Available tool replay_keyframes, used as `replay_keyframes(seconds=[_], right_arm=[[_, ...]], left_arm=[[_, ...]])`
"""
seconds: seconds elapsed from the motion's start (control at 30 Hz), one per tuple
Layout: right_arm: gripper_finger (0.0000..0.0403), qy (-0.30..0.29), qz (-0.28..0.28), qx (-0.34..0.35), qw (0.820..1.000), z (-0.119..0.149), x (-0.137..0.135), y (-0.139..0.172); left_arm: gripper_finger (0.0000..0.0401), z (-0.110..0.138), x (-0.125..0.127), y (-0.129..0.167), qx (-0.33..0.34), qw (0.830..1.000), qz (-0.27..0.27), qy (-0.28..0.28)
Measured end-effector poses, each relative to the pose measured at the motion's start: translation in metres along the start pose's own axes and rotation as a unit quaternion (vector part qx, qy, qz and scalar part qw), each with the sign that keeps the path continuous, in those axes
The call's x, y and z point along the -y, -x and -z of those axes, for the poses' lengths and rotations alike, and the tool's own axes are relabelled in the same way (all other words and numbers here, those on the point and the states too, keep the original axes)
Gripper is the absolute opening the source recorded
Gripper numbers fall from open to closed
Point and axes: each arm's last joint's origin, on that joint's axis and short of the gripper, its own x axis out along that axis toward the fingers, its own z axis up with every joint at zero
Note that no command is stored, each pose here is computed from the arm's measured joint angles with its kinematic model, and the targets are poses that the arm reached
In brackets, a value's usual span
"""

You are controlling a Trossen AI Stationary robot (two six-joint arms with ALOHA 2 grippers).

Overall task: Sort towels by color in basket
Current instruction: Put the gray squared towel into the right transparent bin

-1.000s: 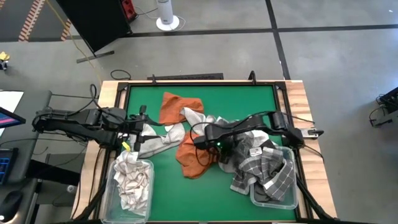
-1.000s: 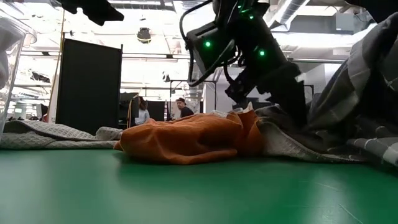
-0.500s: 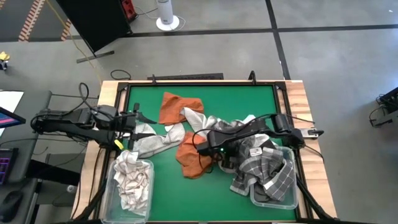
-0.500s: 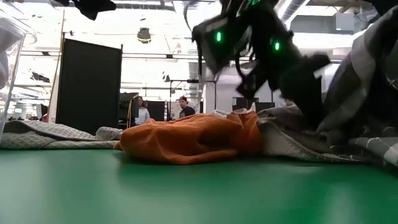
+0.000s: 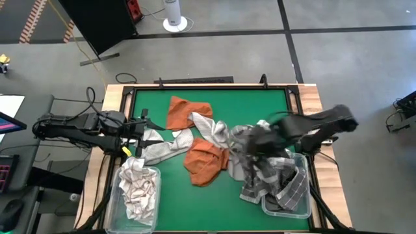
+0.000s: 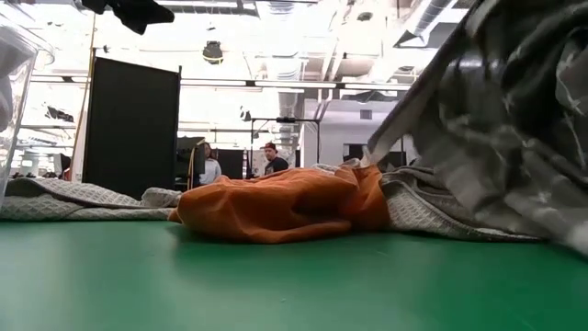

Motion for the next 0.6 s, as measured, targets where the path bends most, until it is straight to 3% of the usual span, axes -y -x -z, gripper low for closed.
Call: replay_keyframes(seconds=[0.13, 0.23, 0.47, 0.6], right_arm=[[0.0016, -0.005, -0.061, 0.020, 0.998, 0.043, 0.007, 0.031], [0.0016, -0.005, -0.066, 0.003, 0.998, 0.073, 0.006, 0.031], [0.0016, -0.051, 0.033, -0.094, 0.994, 0.132, 0.002, -0.026], [0.0016, -0.050, 0.017, -0.105, 0.993, 0.150, -0.004, -0.066]], left_arm=[[0.0208, 0.000, 0.000, 0.000, -0.002, 1.000, 0.000, 0.000], [0.0208, 0.001, 0.000, 0.000, -0.003, 1.000, 0.000, 0.000], [0.0208, 0.000, 0.000, 0.000, -0.002, 1.000, 0.000, 0.001], [0.0208, 0.000, 0.000, 0.000, 0.000, 1.000, 0.000, 0.004]])
